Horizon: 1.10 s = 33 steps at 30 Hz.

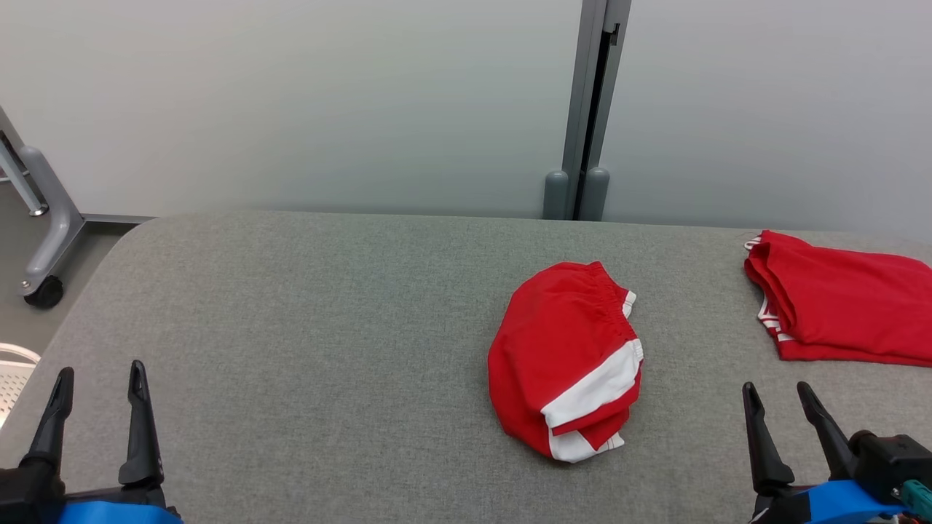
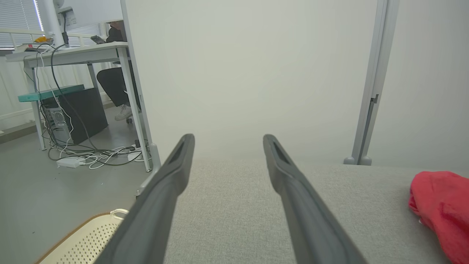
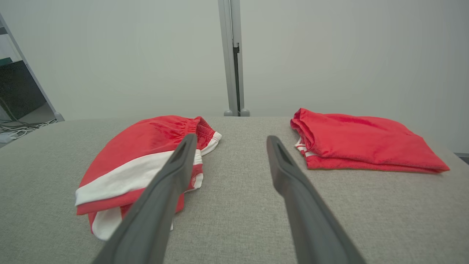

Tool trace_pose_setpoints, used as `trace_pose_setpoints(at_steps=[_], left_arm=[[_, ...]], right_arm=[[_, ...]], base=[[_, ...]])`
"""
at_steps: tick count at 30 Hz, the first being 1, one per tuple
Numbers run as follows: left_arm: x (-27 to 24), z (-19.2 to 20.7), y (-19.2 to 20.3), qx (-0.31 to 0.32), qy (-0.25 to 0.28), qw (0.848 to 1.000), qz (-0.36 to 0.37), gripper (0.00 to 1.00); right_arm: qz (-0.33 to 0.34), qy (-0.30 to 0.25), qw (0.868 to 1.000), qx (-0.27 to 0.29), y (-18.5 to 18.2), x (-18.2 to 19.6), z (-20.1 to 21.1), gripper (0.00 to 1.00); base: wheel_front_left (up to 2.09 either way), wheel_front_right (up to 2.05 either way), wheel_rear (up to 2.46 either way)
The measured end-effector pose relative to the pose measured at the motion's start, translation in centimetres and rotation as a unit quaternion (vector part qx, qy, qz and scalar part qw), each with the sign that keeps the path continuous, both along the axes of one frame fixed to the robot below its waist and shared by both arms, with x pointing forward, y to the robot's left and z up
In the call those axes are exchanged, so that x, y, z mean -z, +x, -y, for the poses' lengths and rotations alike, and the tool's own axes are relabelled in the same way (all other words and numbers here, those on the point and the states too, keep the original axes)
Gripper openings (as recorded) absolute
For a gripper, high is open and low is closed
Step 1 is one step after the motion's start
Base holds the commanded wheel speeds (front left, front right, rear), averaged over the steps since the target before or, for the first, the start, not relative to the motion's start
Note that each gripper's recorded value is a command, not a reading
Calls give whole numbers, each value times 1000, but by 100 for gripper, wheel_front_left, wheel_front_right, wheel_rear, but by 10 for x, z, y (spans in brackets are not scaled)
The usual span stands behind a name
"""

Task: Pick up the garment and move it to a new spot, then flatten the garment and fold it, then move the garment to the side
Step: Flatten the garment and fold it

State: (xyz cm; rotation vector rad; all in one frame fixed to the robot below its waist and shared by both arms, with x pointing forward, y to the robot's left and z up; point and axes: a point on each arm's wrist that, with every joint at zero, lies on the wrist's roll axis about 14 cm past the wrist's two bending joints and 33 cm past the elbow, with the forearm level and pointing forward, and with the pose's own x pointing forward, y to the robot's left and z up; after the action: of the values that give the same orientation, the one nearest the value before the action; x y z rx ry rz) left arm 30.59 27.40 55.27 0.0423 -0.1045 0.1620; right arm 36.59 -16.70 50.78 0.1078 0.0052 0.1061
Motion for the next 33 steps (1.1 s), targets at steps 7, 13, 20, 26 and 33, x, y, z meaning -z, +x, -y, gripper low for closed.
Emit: trace_pose_setpoints(at_steps=[7,13,20,26,33], left_arm=[[-5,-7,0,-8,4,1000,3,100],[-2,-11,-2,-16,3,1000,-1,100],[-2,-10,-1,-16,0,1000,2,100],[1,-10,0,-17,1,1000,1,100],[6,-8,1,-16,1,1000,3,100]], right_arm=[[-5,-1,1000,1,0,1,1,100],[-11,-2,1000,2,-1,4,2,100],[-15,-1,1000,4,-1,6,3,100],[-20,0,1000,6,-2,9,5,100],[-29,1,1000,-7,3,16,-5,100]], base=[[0,0,0],[0,0,0],[0,0,0],[0,0,0],[0,0,0]])
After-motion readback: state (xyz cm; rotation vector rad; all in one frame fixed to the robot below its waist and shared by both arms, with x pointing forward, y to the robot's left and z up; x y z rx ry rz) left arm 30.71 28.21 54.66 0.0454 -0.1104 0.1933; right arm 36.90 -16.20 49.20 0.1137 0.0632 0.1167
